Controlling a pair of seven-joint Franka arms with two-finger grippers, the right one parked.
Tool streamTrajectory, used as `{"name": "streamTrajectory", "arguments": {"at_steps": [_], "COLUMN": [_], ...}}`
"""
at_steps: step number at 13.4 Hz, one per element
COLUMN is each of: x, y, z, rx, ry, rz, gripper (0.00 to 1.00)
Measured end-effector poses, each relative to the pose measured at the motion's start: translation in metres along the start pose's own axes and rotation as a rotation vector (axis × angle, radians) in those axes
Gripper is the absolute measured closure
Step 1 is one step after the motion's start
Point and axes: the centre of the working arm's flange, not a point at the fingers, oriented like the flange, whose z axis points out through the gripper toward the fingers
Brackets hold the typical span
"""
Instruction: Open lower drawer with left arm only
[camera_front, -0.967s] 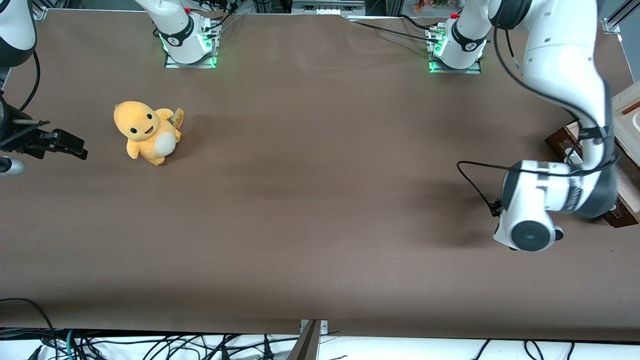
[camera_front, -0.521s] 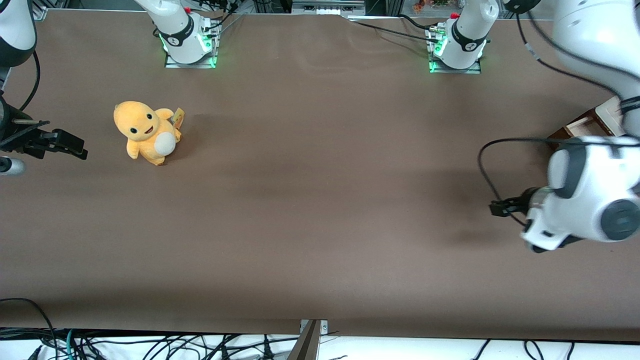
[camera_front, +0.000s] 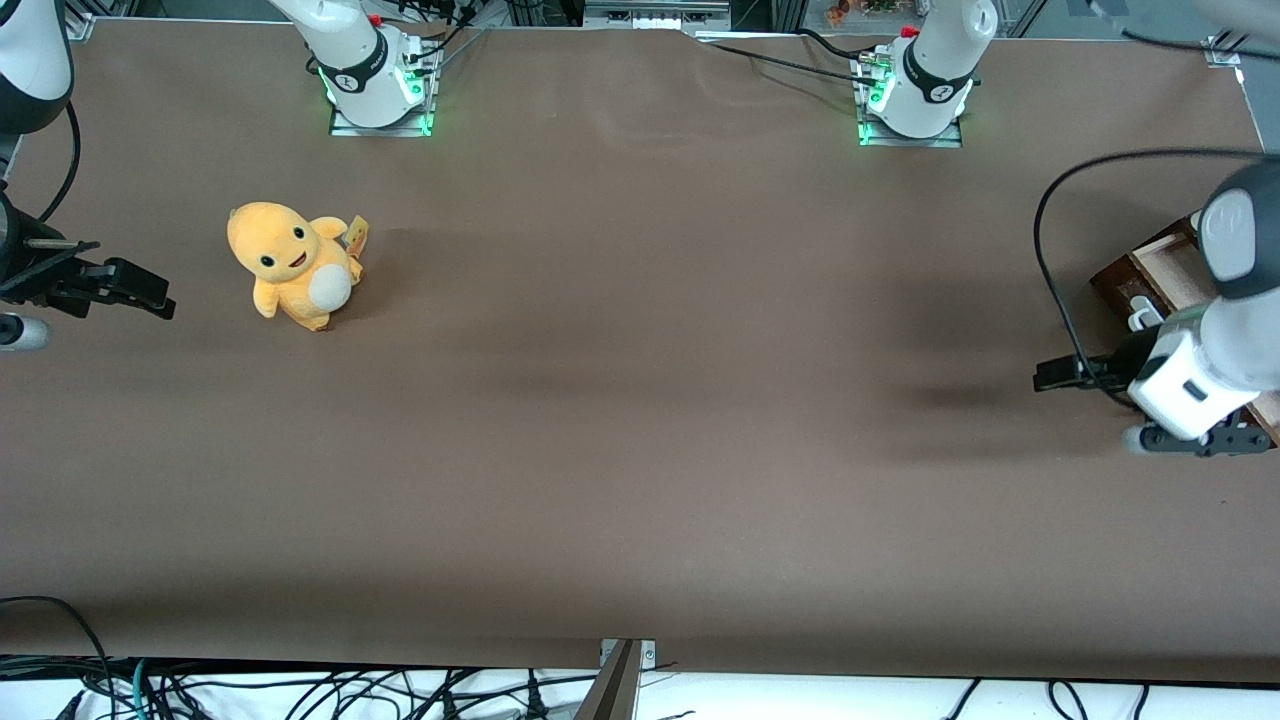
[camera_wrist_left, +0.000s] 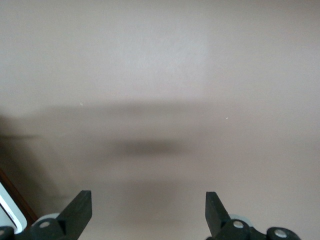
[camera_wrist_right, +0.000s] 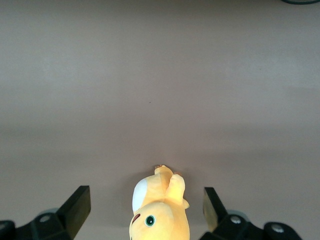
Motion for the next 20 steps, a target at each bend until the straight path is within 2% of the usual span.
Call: {"name": "streamTrajectory", "arguments": {"at_steps": [3,7,11,14,16,20], "x": [-0.030,-0.063,-0.094,-0.108,-0.110,-0.111], "y": [0.009,0.025,0.033,0.049,0.059,0.053], "z": [-0.025,-0.055,-0.085,-0.090,-0.090,-0.089], "rx": [-0.002,-0.005,-0.008,0.018,0.046,0.051], "ry": [0.042,0.057,0.021,-0.021,-0.026,-0.038], "rz": [0.021,0.050,0.071,0.109,0.133,0.167], "gripper": [0.00,0.00,0.00,0.00,0.00,0.00]}}
